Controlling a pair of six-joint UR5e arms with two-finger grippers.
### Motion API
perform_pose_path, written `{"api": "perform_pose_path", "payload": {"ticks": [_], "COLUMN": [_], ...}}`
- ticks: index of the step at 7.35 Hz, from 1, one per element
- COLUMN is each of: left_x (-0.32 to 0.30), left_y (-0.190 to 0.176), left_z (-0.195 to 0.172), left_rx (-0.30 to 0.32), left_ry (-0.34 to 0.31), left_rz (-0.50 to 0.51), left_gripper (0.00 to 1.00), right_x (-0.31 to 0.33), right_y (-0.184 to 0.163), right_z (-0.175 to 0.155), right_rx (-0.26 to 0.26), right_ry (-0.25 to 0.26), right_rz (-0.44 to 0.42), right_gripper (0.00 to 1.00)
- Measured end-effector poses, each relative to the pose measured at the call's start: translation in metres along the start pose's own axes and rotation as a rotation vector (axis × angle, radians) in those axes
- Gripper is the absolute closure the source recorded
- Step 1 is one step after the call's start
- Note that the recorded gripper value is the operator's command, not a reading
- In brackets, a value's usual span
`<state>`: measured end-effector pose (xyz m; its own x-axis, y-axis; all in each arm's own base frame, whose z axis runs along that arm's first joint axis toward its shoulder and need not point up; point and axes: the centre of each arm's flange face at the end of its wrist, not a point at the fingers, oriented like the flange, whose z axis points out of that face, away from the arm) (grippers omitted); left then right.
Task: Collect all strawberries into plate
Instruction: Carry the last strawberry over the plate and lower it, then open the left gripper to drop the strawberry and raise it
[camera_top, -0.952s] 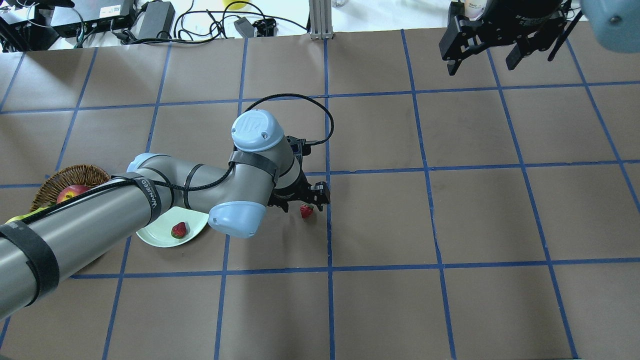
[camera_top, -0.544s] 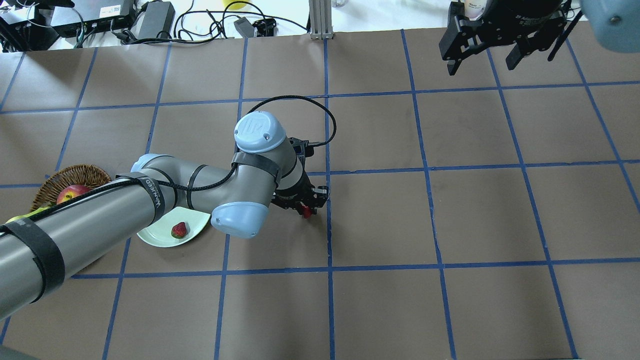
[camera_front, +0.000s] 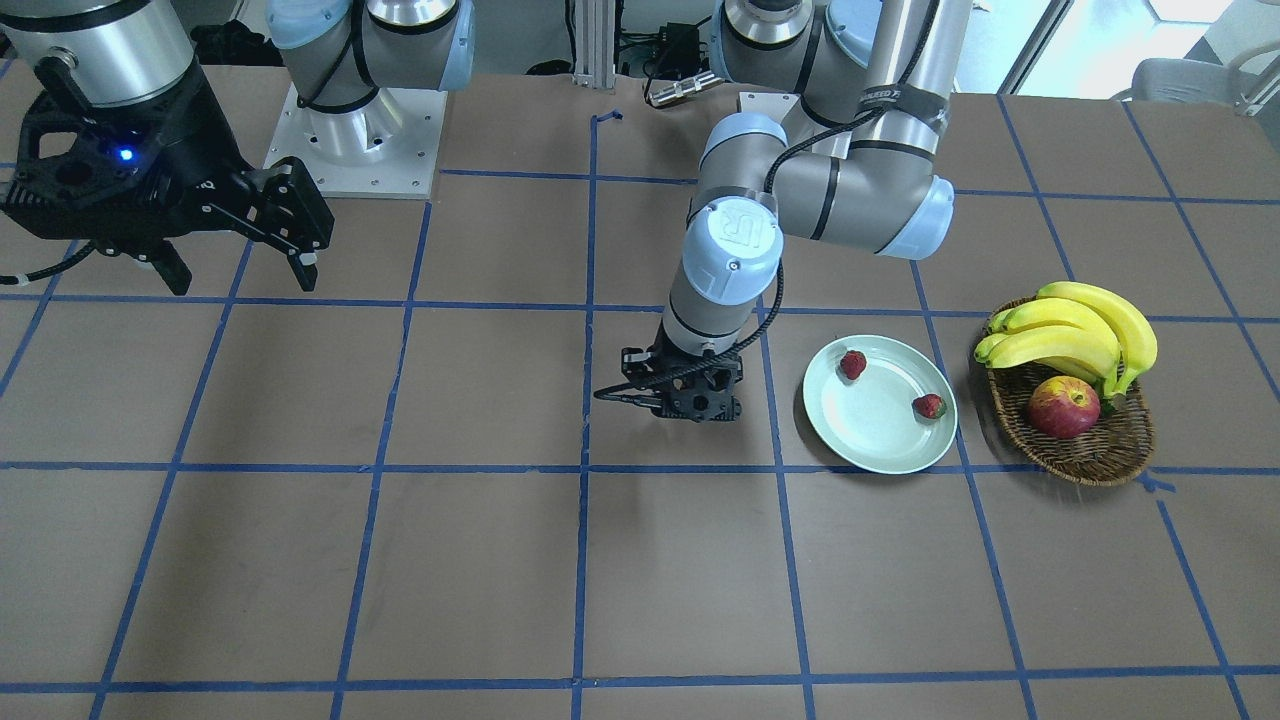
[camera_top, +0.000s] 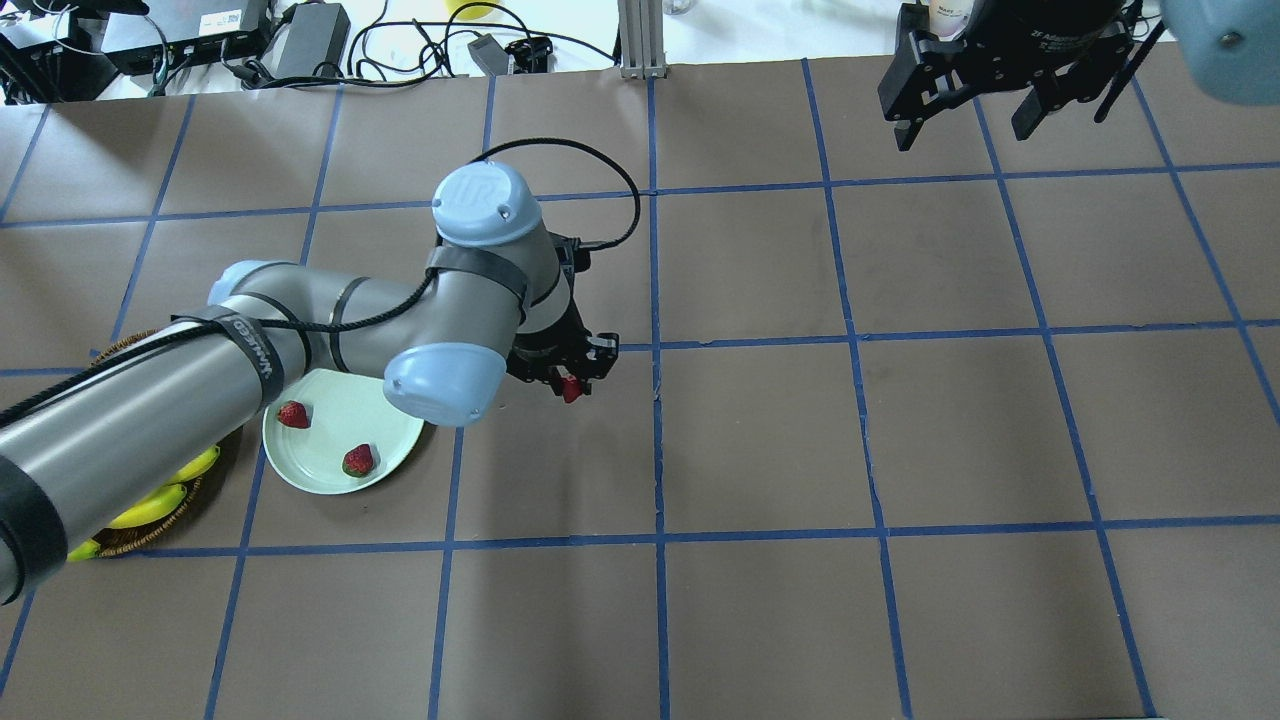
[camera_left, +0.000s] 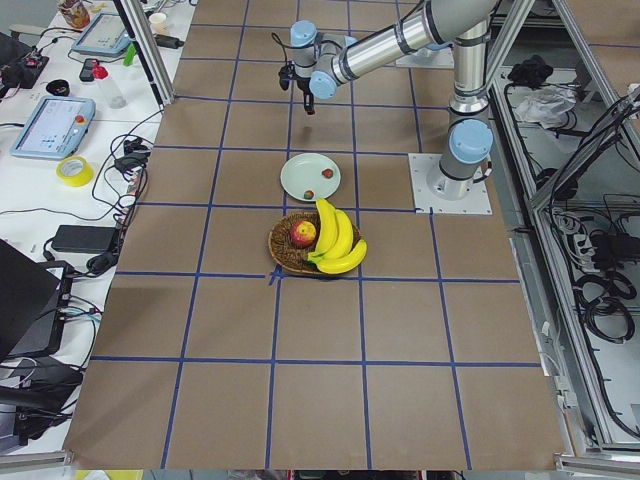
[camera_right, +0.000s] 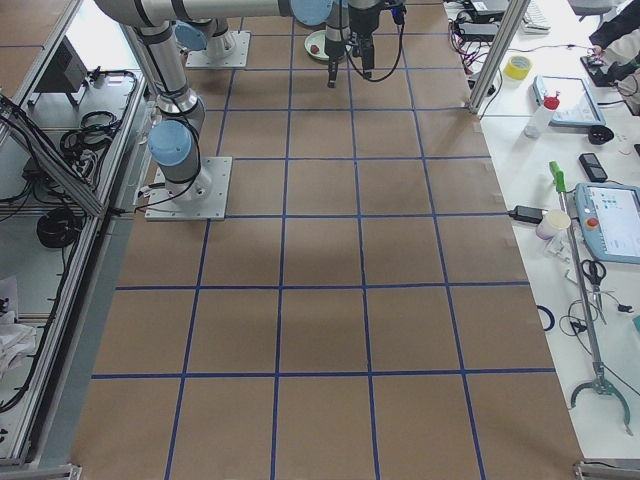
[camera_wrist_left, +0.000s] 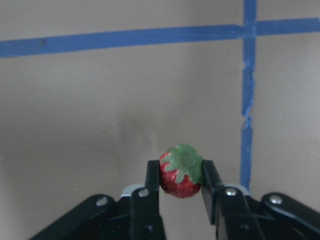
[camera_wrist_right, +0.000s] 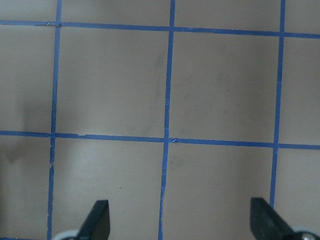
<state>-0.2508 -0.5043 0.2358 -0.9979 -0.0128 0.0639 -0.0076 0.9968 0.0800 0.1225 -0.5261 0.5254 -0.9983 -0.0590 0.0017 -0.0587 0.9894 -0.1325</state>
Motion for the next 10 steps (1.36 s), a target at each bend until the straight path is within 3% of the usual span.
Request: {"api": "perform_pose_path", "payload": {"ticks": [3, 6, 9, 10], "left_x": [-0.113, -0.206, -0.228, -0.229], "left_y": [-0.041, -0.040, -0.033, -0.033], "left_z": [-0.059, -0.041, -0.017, -0.012], "left_rx": [-0.062, -0.152, -0.208, -0.215], "left_ry": [-0.069, -0.073, -0.087, -0.093], "left_rz": [-0.064, -0.024, -0.028, -0.029], "left_gripper": [1.00, 1.00, 1.00, 0.01], "right_x": [0.000, 0.000, 0.000, 0.000], "right_y": [0.000, 0.000, 0.000, 0.000], "right_z": [0.000, 0.000, 0.000, 0.000], "right_rx": [0.000, 0.000, 0.000, 0.000], "right_ry": [0.000, 0.000, 0.000, 0.000], "right_rz": [0.000, 0.000, 0.000, 0.000], "right_gripper": [0.00, 0.00, 0.00, 0.00]}}
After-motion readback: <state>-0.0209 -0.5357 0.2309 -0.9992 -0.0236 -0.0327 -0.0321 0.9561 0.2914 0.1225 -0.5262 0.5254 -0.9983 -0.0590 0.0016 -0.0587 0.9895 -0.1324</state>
